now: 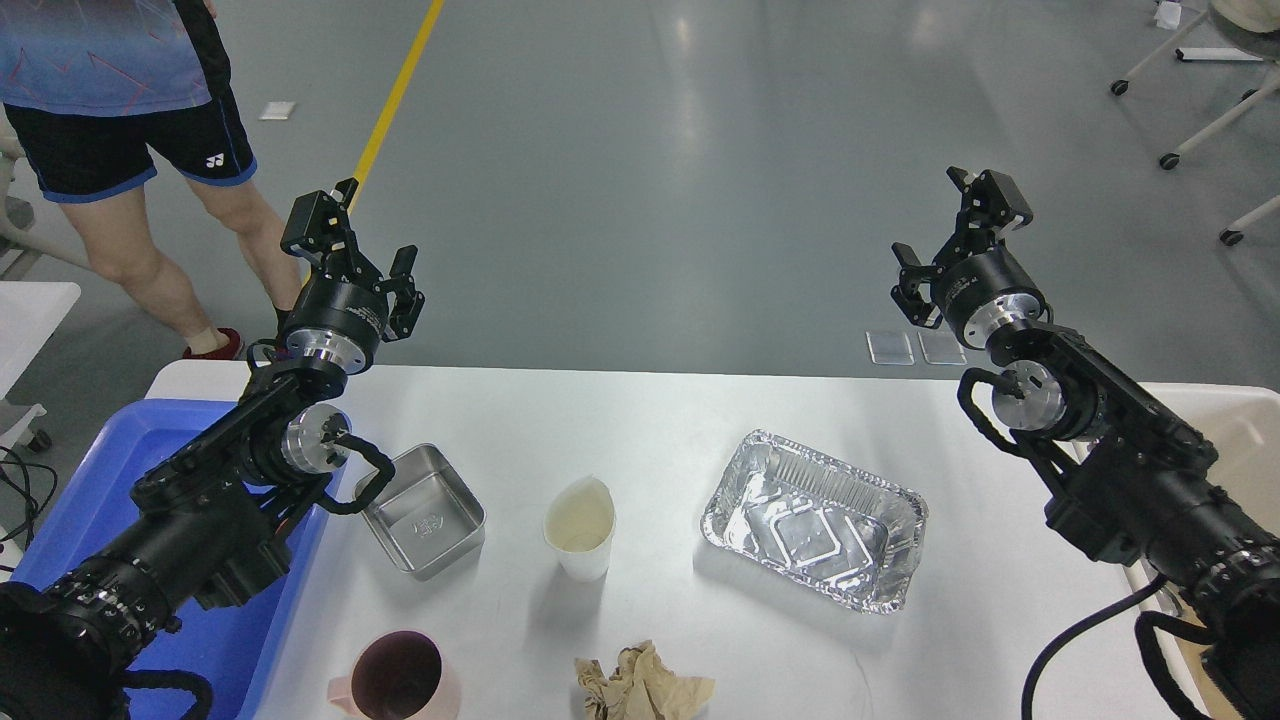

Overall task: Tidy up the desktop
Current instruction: 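Move the left gripper down into the blue tray toward the blue mug, then reach the left gripper toward the pink mug near the tray, then grasp the pink mug with the left gripper and set it in the tray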

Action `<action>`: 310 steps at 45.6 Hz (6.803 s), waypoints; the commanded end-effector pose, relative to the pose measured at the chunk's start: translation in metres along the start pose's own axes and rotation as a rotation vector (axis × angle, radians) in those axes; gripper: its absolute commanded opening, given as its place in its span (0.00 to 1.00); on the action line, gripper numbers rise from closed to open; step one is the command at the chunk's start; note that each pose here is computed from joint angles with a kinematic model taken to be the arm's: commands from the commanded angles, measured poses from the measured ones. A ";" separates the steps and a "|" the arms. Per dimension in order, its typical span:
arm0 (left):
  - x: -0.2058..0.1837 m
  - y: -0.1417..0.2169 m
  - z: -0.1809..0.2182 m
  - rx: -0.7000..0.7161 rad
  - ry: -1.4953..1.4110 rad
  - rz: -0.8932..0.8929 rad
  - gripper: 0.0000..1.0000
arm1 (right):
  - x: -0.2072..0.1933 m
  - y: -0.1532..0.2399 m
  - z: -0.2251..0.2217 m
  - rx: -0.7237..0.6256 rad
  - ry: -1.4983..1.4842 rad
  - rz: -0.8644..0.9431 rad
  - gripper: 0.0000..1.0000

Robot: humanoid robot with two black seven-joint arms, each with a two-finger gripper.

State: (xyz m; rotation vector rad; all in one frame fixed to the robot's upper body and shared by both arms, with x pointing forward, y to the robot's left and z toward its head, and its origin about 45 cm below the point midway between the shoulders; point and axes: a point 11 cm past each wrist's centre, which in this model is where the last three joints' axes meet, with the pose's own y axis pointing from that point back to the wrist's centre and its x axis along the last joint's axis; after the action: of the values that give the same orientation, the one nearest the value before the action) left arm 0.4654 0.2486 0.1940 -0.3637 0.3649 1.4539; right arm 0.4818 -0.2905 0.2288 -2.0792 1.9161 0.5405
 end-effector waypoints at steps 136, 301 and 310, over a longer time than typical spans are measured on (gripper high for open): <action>0.097 0.304 0.015 1.157 -0.903 -0.671 0.84 | 0.001 0.005 0.009 -0.012 -0.013 0.006 1.00; 0.104 0.269 0.229 1.015 -1.119 -0.480 0.01 | 0.010 0.011 0.020 -0.031 -0.016 0.024 1.00; 0.108 0.273 0.230 1.026 -1.114 -0.463 0.02 | 0.010 0.011 0.021 -0.032 -0.016 0.025 1.00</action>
State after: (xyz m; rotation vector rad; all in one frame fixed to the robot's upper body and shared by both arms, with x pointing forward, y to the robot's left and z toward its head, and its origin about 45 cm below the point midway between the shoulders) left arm 0.2082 0.4698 0.3495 1.0900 0.0437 0.6804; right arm 0.4697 -0.2921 0.2069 -2.0663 1.9395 0.5939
